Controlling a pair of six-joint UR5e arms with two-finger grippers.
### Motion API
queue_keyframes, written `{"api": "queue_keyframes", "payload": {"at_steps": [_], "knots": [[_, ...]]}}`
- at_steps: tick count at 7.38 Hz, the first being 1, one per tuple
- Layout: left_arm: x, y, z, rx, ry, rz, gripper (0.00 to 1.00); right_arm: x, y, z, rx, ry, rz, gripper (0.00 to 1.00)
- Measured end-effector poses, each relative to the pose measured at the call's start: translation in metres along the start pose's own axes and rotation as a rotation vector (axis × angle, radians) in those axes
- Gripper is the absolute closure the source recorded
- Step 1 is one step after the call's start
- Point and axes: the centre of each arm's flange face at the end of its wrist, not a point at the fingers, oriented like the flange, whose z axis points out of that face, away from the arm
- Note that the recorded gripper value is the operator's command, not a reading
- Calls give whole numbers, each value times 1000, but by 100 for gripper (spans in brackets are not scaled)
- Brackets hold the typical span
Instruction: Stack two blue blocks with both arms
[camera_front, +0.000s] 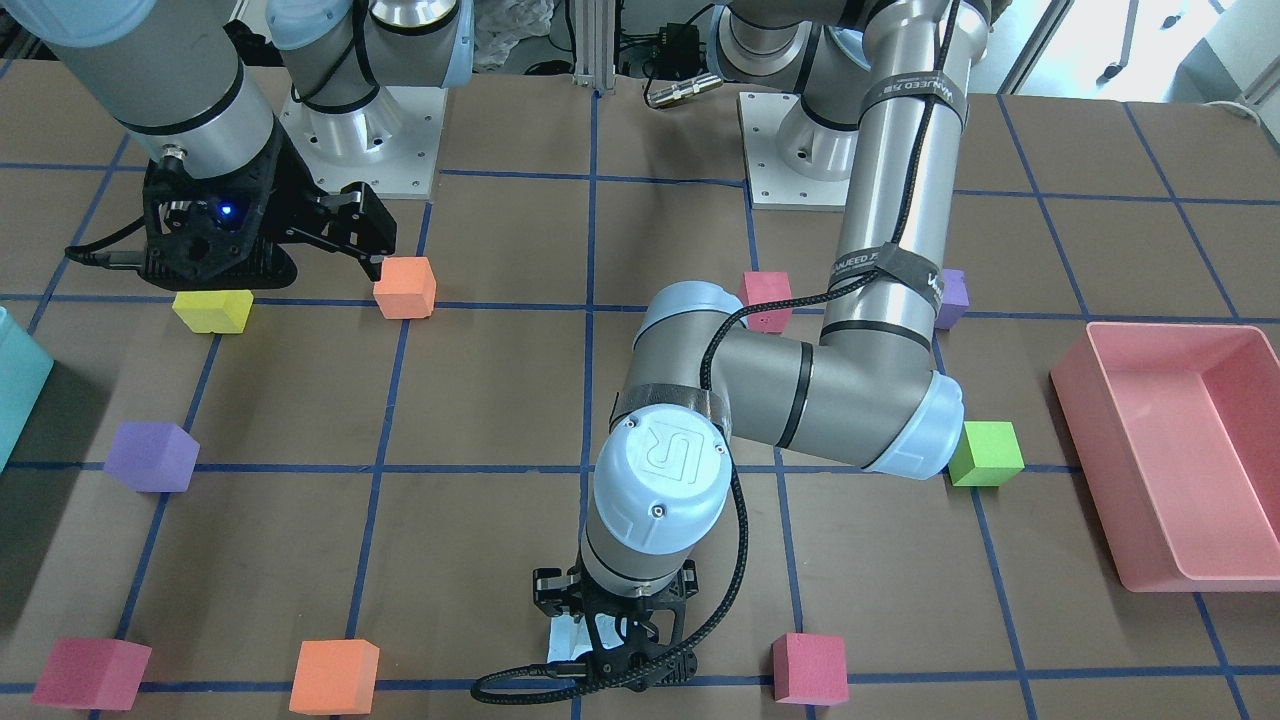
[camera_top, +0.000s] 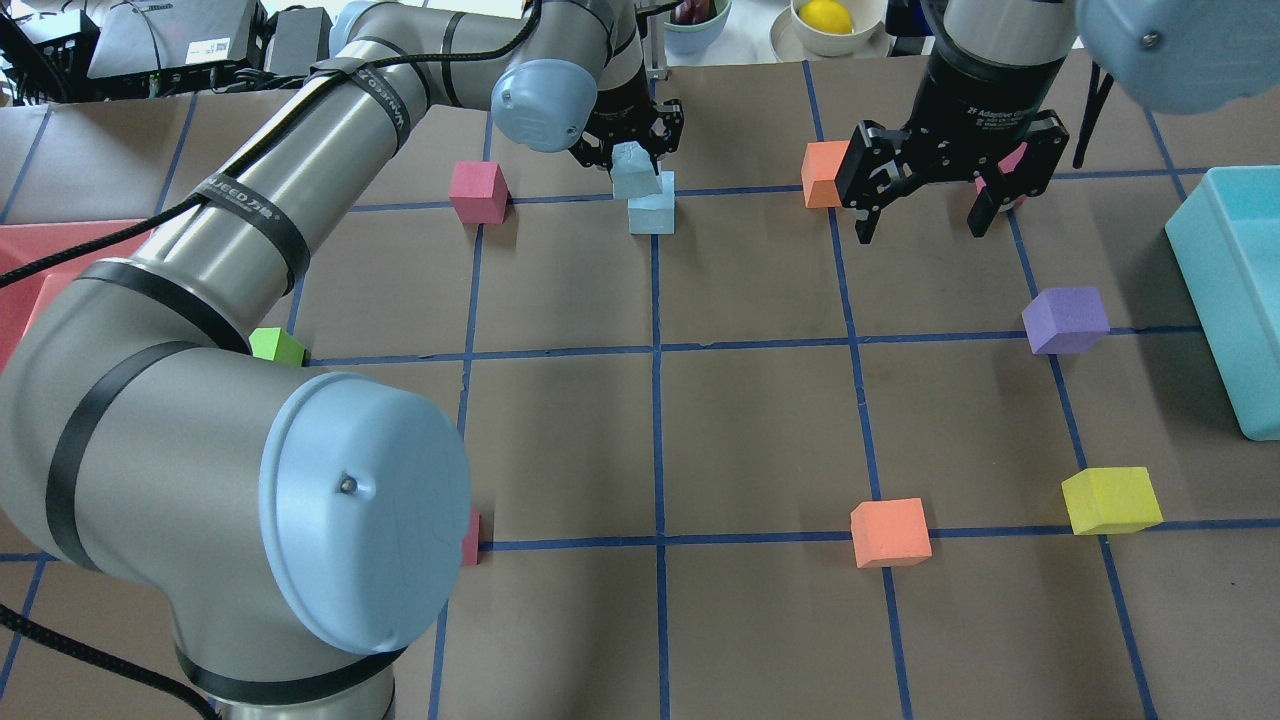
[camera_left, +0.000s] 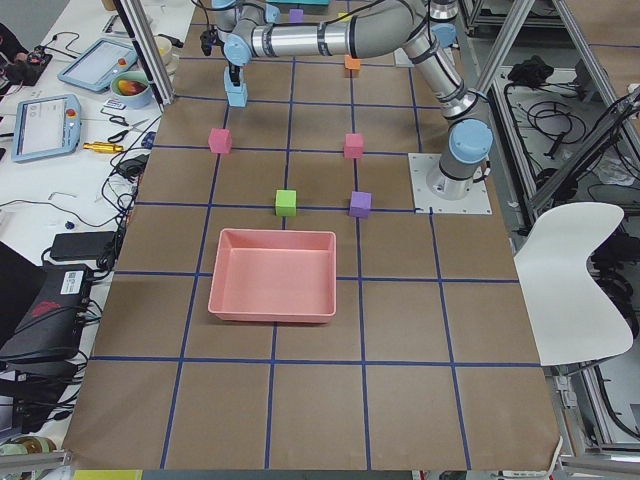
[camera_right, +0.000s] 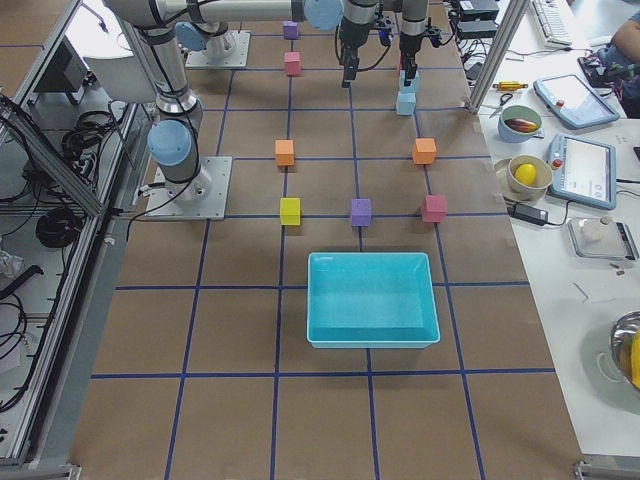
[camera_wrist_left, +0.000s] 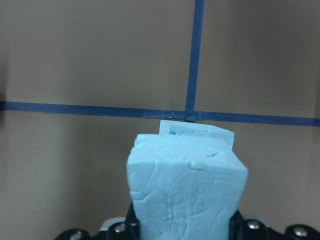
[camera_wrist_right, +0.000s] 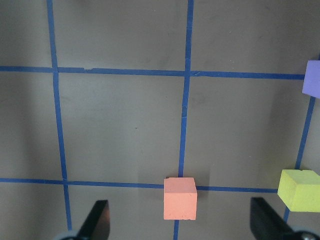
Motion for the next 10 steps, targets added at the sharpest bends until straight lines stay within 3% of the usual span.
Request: {"api": "queue_keyframes", "payload": {"at_steps": [3, 5, 7, 10], "knots": [[12, 4, 11, -7, 0, 15, 70, 1, 1, 0, -8, 0, 5, 0], [13, 4, 14, -9, -1, 25, 42, 3, 1, 1, -13, -1, 8, 0], [13, 4, 17, -9, -6, 28, 1, 2, 1, 1, -14, -5, 9, 0], [13, 3, 26, -6, 2, 17, 0, 8, -1, 1, -8, -1, 21, 0]]}}
